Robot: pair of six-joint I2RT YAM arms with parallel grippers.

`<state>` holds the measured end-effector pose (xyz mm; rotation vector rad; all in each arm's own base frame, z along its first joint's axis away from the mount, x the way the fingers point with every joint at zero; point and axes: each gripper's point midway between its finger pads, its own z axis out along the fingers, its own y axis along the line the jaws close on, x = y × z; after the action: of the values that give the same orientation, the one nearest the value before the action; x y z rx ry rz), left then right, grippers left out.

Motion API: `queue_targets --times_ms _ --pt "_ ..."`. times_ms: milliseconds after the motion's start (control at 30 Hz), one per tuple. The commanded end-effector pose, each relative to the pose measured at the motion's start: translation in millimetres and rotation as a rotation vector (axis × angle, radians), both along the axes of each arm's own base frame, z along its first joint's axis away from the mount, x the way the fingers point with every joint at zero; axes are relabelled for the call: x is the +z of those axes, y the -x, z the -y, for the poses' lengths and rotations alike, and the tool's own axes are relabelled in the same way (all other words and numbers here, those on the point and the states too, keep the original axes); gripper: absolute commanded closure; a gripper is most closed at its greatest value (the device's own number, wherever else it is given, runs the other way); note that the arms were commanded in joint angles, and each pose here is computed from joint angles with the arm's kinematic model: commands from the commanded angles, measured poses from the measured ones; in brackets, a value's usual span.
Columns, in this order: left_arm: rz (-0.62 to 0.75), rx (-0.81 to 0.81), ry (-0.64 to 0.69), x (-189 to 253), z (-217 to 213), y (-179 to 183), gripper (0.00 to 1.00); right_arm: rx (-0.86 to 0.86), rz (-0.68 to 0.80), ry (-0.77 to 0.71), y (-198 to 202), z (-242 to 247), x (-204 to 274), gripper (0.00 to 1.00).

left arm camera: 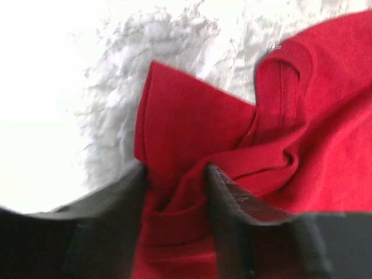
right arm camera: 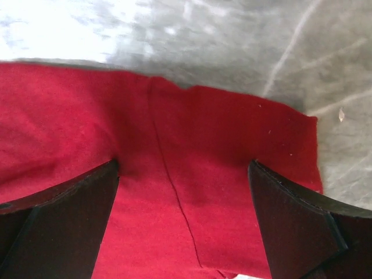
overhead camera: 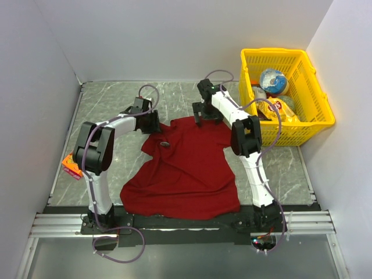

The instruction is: Pin the brooch onto the clothing

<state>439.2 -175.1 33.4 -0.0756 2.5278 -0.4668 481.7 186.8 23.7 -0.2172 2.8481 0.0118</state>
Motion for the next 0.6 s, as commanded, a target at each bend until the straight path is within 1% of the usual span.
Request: queue_targets --times_ms 0,33,67,100,133,167,200,233,333,367,400,433,467,500,533,567 --pt "-0.038 -0.008 -0.026 -18.4 6.5 2.3 0.75 0.068 -0.027 0.109 7.6 -0.8 -6.3 0.04" --pt "-0.03 0.007 -0.038 -17.4 3.7 0.3 0.85 0.086 -0.034 0.117 9.7 -2.4 -10.3 0.09" --pt "-0.024 0.014 -0.047 -16.5 1.7 -0.4 0.92 0.092 -0.04 0.109 10.5 -4.0 -13.2 0.3" --pt "-0.014 0.026 -0.054 -13.1 -0.4 -2.3 0.99 0.092 -0.052 0.11 13.7 -3.2 -17.7 0.46" --pt "0.006 0.057 -0.089 -8.0 -9.3 -7.4 0.99 0.091 -0.051 0.105 13.8 -3.2 -18.0 0.63" --pt "0.02 0.07 -0.107 -1.2 -13.1 -11.7 0.99 0.083 -0.034 0.102 11.6 -2.7 -12.5 0.98" --pt "0.028 0.07 -0.111 3.8 -14.7 -14.3 0.99 0.083 -0.022 0.098 10.0 -3.1 -13.7 1.0" --pt "0.05 0.117 -0.158 11.1 -28.9 -21.6 0.99 0.077 -0.007 0.094 7.6 -2.2 -9.7 1.0" --pt "0.111 0.176 -0.215 44.8 -47.5 -38.8 0.99 0.06 0.068 0.072 -3.3 -2.0 14.0 1.0" --pt "0.145 0.214 -0.253 59.7 -57.1 -45.8 0.99 0.054 0.12 0.049 -7.7 -2.5 37.0 1.0" --pt "0.166 0.241 -0.273 68.6 -63.1 -48.2 0.99 0.038 0.128 0.055 -5.0 2.2 38.6 1.0" --pt "0.207 0.261 -0.275 87.8 -66.7 -49.7 0.99 0.034 0.181 0.033 -11.4 -1.5 49.0 1.0" --pt "0.225 0.279 -0.285 95.5 -71.1 -48.5 0.99 0.024 0.251 -0.001 -14.4 -1.1 78.8 1.0" --pt "0.249 0.289 -0.28 103.9 -72.6 -48.1 0.99 0.019 0.238 -0.003 -3.8 1.5 74.0 1.0" --pt "0.297 0.299 -0.261 125.4 -72.2 -44.9 0.99 0.011 0.297 -0.036 -9.9 -1.6 85.2 1.0" --pt "0.292 0.304 -0.267 120.5 -75.4 -35.4 0.99 0.008 0.356 -0.064 -5.9 -1.2 112.1 1.0"
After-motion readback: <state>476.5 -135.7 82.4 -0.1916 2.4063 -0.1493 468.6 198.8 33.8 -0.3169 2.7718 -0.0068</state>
